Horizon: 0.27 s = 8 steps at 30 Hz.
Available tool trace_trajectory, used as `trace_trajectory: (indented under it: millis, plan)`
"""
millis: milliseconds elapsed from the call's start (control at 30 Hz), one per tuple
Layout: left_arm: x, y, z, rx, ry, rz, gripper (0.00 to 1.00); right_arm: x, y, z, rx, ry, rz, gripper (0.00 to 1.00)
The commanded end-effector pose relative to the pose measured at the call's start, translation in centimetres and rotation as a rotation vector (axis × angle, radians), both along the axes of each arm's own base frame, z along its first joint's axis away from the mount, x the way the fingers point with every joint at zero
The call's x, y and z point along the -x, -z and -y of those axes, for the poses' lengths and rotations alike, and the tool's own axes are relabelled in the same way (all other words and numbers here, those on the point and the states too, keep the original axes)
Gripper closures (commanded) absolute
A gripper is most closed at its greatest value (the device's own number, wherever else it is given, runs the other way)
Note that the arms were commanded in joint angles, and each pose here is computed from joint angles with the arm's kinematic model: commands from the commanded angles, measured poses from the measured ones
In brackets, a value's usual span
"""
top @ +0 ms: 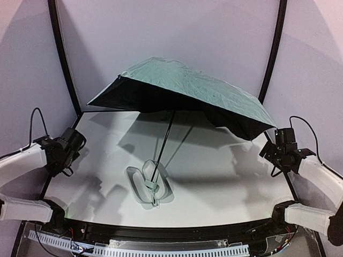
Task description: Open the umbrella
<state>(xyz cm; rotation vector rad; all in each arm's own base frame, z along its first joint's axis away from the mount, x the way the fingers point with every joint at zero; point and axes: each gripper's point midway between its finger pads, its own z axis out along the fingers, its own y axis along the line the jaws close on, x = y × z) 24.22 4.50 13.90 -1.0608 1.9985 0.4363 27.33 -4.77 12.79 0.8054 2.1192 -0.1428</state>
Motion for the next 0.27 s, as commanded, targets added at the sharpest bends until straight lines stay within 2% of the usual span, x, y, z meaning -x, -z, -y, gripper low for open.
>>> trace_trajectory:
  millis: [0,167,233]
  plan:
    - [-0.5,-4.0,-3.2,-0.240,-0.068,0.183,0.01,-1.7,-4.5,3.0,0.254,0.052,0.215,0.01]
    - [-1.5,-6.3,-3.6,-0.364,-0.053,0.293,0.01,-1.4,-4.6,3.8,0.368,0.054,0.260,0.01]
    - [-1.5,-7.0,-3.7,-0.419,-0.049,0.289,0.01,-1.7,-4.4,3.6,0.382,0.038,0.277,0.02]
